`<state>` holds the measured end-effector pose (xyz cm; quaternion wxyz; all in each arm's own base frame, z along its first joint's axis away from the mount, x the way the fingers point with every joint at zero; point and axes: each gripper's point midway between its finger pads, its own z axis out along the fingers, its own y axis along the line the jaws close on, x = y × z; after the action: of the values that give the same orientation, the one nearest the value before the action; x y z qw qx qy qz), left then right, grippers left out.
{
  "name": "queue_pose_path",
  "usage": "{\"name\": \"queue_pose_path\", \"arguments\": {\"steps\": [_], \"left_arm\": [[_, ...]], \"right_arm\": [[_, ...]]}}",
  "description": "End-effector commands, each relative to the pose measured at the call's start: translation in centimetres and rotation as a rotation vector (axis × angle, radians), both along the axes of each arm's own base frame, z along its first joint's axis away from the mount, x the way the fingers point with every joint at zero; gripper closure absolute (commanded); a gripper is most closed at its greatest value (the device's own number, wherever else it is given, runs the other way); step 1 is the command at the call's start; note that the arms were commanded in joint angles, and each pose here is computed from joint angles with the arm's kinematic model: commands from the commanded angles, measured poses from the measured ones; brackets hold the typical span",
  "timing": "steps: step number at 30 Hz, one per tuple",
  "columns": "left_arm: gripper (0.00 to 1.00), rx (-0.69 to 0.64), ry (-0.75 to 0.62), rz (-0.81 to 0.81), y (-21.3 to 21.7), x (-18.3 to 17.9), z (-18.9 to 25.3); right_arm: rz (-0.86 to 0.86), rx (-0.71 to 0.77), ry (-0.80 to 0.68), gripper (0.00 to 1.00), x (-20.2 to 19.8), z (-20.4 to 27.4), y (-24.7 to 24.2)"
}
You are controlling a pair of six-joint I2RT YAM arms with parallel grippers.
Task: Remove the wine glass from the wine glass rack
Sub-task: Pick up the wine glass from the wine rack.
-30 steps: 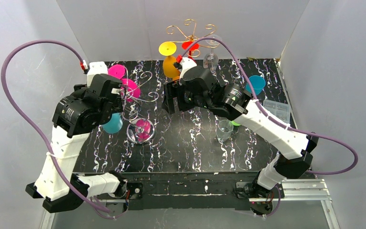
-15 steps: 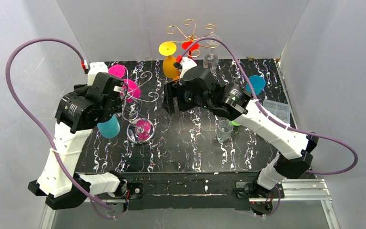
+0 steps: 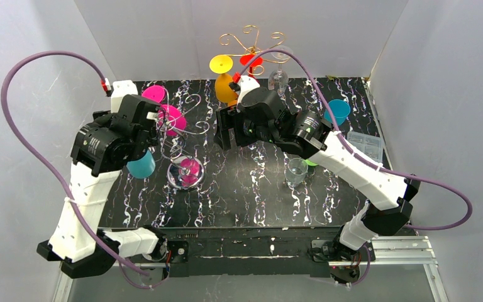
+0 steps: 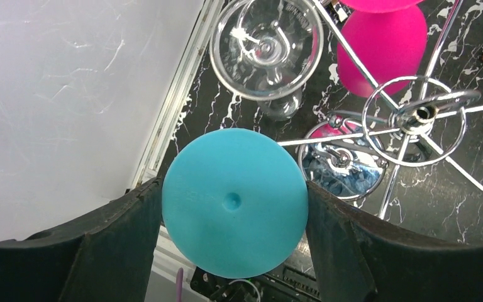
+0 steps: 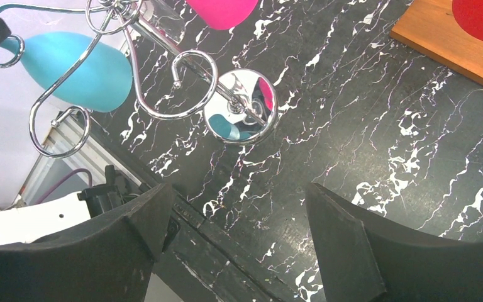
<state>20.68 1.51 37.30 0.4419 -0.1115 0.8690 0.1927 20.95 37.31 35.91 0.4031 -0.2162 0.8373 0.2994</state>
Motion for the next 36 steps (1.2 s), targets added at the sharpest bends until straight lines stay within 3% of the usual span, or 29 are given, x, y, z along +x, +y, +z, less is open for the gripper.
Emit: {"name": "queue_pose_path", "arguments": {"steps": [1,15,29,36], "left_arm": [[0.46,0.028,-0.024,0.025,0.2,1.4,0.5],[0.47,-0.068,0.014,-0.131,-3.0,3.0,-0.4],[0.49,-0.169,0.081,-0.263,-3.8,-1.3,-0.7],[0.50,-0.221,0.108,-0.318,-4.1,-3.5,-0.9]], "right_arm": [[-0.012,0.031,-0.043,0.15,-0.1,1.8,-0.7],[-0.025,0.023,-0.053,0.15,0.0,1.8,-1.3],[0.000,0.038,-0.043,0.15,-0.5,1.8,-1.1],[0.054,0.066,-0.037,0.09,-1.3,2.2,-0.5]]}}
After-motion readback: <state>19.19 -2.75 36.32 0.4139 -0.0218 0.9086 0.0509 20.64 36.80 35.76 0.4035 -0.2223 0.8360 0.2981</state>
